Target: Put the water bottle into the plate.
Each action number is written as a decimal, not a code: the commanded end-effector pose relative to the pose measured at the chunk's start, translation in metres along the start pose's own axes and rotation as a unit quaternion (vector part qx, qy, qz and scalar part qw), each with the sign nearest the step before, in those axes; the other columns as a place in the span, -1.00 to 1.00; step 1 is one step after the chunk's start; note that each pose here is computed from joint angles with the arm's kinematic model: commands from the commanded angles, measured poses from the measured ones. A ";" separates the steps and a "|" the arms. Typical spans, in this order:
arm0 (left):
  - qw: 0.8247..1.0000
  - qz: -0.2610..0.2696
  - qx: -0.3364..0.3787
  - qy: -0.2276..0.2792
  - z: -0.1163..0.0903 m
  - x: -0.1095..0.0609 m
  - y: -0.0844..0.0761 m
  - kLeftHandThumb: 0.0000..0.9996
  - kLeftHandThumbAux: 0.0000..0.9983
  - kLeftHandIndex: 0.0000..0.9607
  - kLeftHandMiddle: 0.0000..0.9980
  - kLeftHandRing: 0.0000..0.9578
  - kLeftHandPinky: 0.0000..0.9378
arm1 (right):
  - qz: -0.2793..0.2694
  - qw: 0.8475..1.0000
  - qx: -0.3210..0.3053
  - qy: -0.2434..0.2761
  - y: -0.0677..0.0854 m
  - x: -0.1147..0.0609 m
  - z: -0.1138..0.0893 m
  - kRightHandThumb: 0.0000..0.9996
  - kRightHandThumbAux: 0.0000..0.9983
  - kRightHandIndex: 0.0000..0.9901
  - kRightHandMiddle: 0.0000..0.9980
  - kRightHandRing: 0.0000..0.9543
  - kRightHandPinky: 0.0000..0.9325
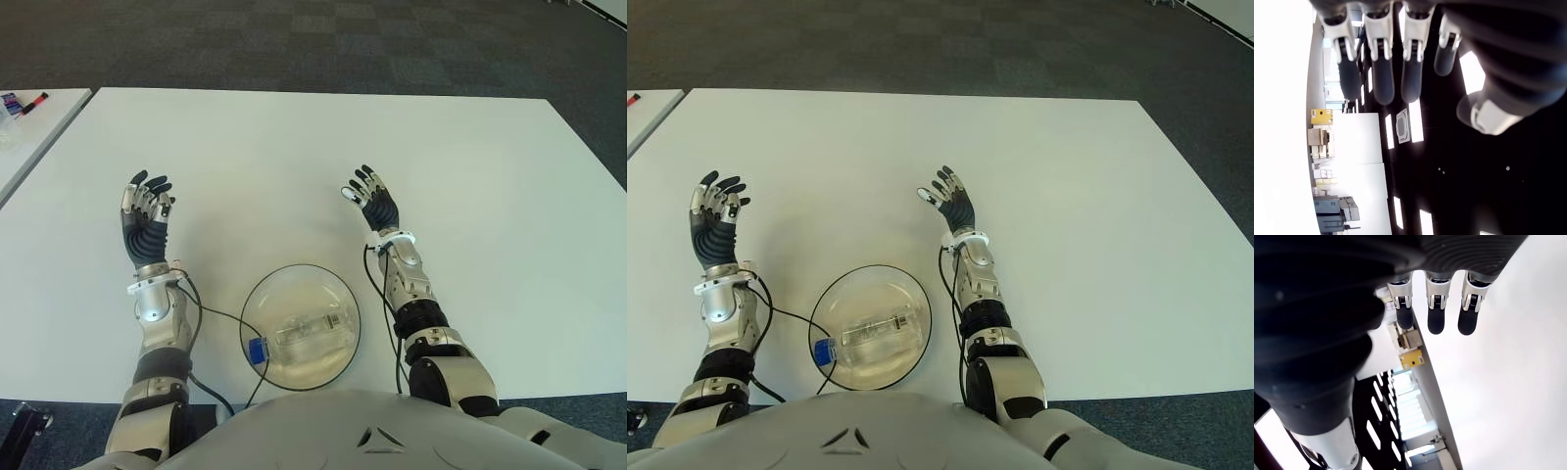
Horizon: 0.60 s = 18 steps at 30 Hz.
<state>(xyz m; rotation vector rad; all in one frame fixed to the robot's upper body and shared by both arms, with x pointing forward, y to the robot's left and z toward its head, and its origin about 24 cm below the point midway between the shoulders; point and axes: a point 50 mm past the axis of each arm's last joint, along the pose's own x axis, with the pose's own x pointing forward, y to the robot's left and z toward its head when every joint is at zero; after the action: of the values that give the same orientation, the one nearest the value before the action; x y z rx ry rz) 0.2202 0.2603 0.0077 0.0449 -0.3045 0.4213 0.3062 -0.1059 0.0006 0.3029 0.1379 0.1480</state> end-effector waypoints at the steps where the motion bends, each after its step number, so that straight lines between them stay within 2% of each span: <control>1: 1.000 -0.003 0.001 0.008 -0.002 0.000 -0.001 0.03 0.17 -0.65 -0.44 -0.38 -0.30 | -0.002 1.000 0.008 0.015 0.007 -0.005 -0.012 -0.69 0.70 -0.85 -0.80 -0.80 -0.68; 13: 1.000 -0.016 0.002 0.013 -0.003 -0.001 -0.005 0.04 0.22 -0.66 -0.46 -0.40 -0.31 | -0.001 1.000 0.000 0.010 0.009 -0.004 -0.012 -0.62 0.66 -0.83 -0.79 -0.79 -0.69; 18: 0.999 -0.029 0.005 0.020 -0.004 -0.002 -0.012 0.01 0.29 -0.67 -0.49 -0.44 -0.36 | 0.001 1.000 -0.003 0.007 0.010 -0.004 -0.013 -0.64 0.65 -0.85 -0.81 -0.81 -0.73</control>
<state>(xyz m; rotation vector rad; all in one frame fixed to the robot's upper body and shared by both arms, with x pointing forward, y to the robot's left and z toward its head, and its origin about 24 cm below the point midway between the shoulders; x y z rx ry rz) 0.2222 0.2558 0.0055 0.0517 -0.2824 0.3970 0.3053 -0.1049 -0.0008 0.2800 0.1268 0.1415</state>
